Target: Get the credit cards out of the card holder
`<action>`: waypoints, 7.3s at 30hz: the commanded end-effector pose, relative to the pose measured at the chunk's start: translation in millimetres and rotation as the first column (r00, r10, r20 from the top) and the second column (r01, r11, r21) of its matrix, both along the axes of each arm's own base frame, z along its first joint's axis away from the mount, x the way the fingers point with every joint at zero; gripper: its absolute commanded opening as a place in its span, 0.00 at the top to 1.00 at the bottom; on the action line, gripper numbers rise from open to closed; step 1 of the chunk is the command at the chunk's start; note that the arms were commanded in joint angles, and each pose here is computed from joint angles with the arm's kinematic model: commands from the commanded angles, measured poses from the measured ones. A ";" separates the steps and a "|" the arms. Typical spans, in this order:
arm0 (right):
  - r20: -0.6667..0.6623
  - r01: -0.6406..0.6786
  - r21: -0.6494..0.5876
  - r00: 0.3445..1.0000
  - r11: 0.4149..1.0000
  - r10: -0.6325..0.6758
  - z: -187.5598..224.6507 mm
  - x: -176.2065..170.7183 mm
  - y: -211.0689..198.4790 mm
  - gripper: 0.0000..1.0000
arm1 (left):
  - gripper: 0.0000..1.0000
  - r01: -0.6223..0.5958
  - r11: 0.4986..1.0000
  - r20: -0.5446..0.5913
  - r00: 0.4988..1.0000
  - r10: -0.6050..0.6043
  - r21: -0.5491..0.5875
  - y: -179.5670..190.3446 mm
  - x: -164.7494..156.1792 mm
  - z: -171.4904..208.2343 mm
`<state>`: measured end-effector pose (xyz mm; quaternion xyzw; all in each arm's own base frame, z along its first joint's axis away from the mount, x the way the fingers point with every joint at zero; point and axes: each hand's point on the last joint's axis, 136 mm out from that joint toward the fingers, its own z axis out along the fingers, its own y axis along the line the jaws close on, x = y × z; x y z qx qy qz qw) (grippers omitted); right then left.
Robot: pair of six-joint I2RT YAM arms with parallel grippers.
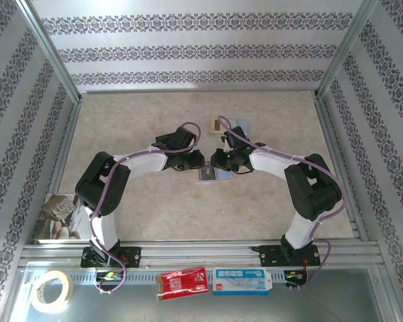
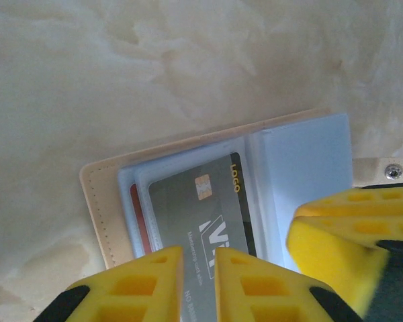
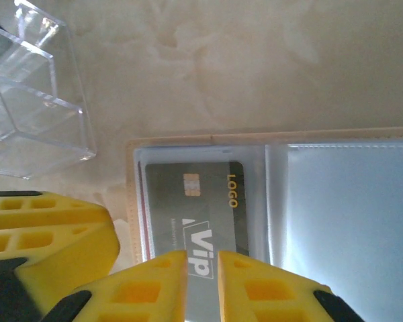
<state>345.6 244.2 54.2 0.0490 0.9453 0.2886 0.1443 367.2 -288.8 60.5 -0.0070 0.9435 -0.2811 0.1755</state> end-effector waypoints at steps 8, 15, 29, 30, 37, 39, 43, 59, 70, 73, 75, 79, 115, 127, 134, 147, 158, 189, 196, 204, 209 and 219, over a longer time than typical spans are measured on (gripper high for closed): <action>-0.025 0.014 0.031 1.000 0.999 -0.014 -16.5 6.7 -4.7 0.80 | 0.83 -0.002 1.000 -0.072 0.997 0.003 0.012 0.7 -7.2 -24.4; -0.059 0.016 0.066 0.998 0.998 -0.012 -28.5 5.1 -4.5 0.81 | 0.83 -0.005 1.000 -0.097 0.995 0.008 0.025 2.7 -10.2 -37.2; -0.080 0.015 0.057 0.997 0.998 -0.011 -41.9 -1.7 -12.7 0.84 | 0.88 -0.008 0.990 -0.118 0.993 0.025 0.142 22.4 -17.2 -57.4; -0.083 0.014 0.059 0.997 0.998 -0.010 -42.6 -1.7 -12.2 0.85 | 0.88 -0.008 0.989 -0.118 0.993 0.026 0.147 23.2 -17.5 -57.8; -0.070 -0.017 0.123 0.997 0.992 0.025 -37.9 -2.8 -3.1 0.84 | 0.88 -0.007 0.989 -0.116 0.993 0.024 0.145 23.1 -17.0 -58.1; -0.068 -0.020 0.134 0.997 0.991 0.029 -36.8 -3.1 -2.8 0.84 | 0.88 -0.007 0.990 -0.117 0.993 0.024 0.144 22.8 -16.7 -58.2; -0.076 -0.018 0.146 0.997 0.989 0.030 -38.7 -3.7 -3.9 0.84 | 0.88 -0.005 0.989 -0.121 0.992 0.023 0.146 23.0 -17.5 -60.1; -0.041 0.055 0.090 0.998 0.994 -0.051 -35.1 0.3 -32.1 0.92 | 0.85 -0.006 0.988 -0.063 0.998 0.016 0.153 23.5 -9.0 -36.0; -0.050 0.048 0.112 0.998 0.993 -0.043 -34.0 1.1 -25.5 0.90 | 0.82 0.046 0.999 -0.004 0.999 -0.046 -0.003 -4.6 -6.1 4.1; -0.061 0.057 0.111 0.997 0.992 -0.050 -37.1 0.2 -26.2 0.87 | 0.82 0.048 0.997 -0.029 0.998 -0.050 -0.054 -15.2 -6.0 -1.2; -0.066 0.062 0.111 0.996 0.992 -0.055 -38.5 0.5 -26.6 0.84 | 0.82 0.054 0.996 -0.040 0.998 -0.057 -0.078 -22.0 -5.0 -3.7; -0.077 0.066 0.107 0.995 0.992 -0.058 -42.0 -1.2 -27.3 0.79 | 0.82 0.011 1.000 -0.079 0.997 -0.011 0.004 -11.0 -3.2 -21.4; -0.091 0.052 0.103 0.995 0.993 -0.043 -48.5 -4.0 -25.4 0.85 | 0.83 -0.022 0.990 -0.172 0.984 0.047 0.143 22.3 -24.2 -72.3; 0.080 0.118 0.129 0.988 0.985 -0.129 -6.4 0.0 -52.4 1.00 | 0.73 -0.010 1.000 -0.090 0.996 0.013 0.029 3.7 -8.1 -17.7; 0.156 0.075 0.233 0.981 0.970 -0.113 20.0 -6.1 -47.0 1.00 | 0.62 -0.050 0.989 -0.033 0.998 0.046 -0.139 -12.4 9.2 15.6; 0.272 0.039 0.534 0.938 0.844 -0.216 105.8 -6.6 -46.2 1.00 | 0.39 0.029 0.834 0.105 0.994 0.036 -0.552 -32.7 6.7 104.4; 0.280 -0.019 0.707 0.925 0.707 -0.256 159.7 2.1 -38.8 1.00 | 0.41 0.099 0.746 0.175 0.984 0.025 -0.658 -35.5 -2.4 153.0; 0.073 0.258 0.561 0.931 0.786 -0.358 89.6 10.7 -68.6 0.42 | 1.00 0.028 1.000 0.296 0.955 -0.027 0.000 73.8 22.1 113.5; 0.080 0.264 0.491 0.935 0.830 -0.345 77.8 5.4 -72.9 0.31 | 1.00 -0.064 0.921 0.478 0.868 -0.139 0.384 134.4 45.2 133.3; 0.128 0.204 0.461 0.948 0.864 -0.292 83.3 4.8 -71.2 0.18 | 1.00 0.130 0.781 0.480 0.723 -0.496 0.611 134.8 60.0 142.2; 0.123 0.194 0.454 0.953 0.869 -0.277 82.6 6.9 -70.5 0.13 | 1.00 0.248 0.675 0.409 0.635 -0.655 0.695 135.8 62.5 129.6; 0.107 0.213 0.445 0.952 0.870 -0.288 79.5 9.2 -71.1 0.03 | 1.00 0.470 0.542 0.335 0.455 -0.825 0.697 129.2 54.0 101.7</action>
